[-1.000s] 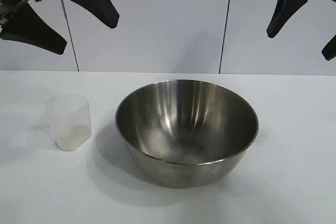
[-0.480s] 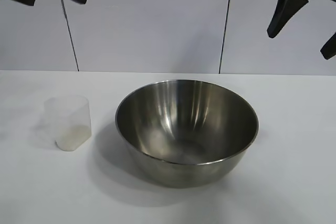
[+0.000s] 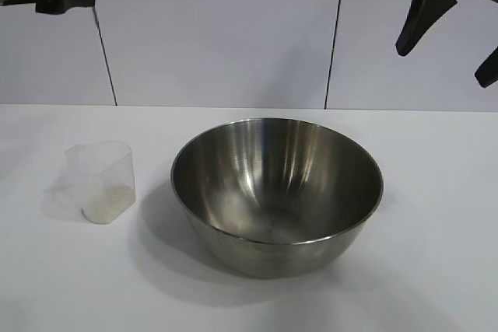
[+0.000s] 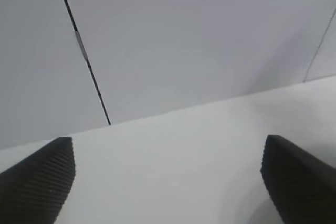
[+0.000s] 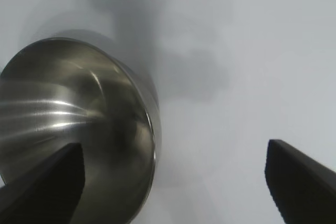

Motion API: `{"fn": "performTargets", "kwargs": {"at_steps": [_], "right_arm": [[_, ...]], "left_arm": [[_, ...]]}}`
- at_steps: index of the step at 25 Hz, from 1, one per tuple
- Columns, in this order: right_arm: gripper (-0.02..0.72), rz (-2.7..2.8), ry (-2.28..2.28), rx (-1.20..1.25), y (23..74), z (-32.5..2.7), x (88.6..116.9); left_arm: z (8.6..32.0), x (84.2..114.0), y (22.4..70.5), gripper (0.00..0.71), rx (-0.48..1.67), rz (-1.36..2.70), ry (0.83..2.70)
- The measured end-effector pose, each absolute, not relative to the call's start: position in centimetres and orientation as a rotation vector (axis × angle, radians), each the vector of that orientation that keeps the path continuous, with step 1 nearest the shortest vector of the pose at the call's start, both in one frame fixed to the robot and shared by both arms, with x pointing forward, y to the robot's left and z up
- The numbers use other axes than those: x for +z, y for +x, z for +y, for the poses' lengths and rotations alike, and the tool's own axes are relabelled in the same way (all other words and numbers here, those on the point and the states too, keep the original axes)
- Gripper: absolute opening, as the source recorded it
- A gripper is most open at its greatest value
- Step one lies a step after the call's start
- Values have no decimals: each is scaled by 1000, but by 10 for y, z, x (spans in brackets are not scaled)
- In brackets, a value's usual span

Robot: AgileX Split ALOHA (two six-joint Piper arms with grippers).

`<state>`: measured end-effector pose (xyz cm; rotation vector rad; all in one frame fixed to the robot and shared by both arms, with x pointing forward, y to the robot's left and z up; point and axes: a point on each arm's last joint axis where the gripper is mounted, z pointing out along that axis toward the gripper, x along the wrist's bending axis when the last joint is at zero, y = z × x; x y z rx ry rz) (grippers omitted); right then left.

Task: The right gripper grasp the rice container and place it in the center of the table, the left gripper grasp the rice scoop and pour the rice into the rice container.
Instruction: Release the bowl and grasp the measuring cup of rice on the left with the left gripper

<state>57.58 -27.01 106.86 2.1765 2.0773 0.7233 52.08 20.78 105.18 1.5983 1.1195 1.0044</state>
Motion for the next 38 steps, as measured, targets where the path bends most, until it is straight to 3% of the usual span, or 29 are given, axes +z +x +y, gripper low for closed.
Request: {"fn": "performTargets", "kwargs": {"at_steps": [9,18,29,38], "right_arm": [[640,2073,2180,734,576,-270,1069],[640,2076,2185,736,576,-269,1069],[640,2092,2195,725,574,-269,1069],[640,2095,2197,723,574,-269,1068]], "left_arm": [[238,1033,496,694,1387,1050,1269],[275,1001,474,694,1528,1136,1234],[280,914,484,694,1308,1332,1486],[275,873,485,694,1181,1328,1684]]}}
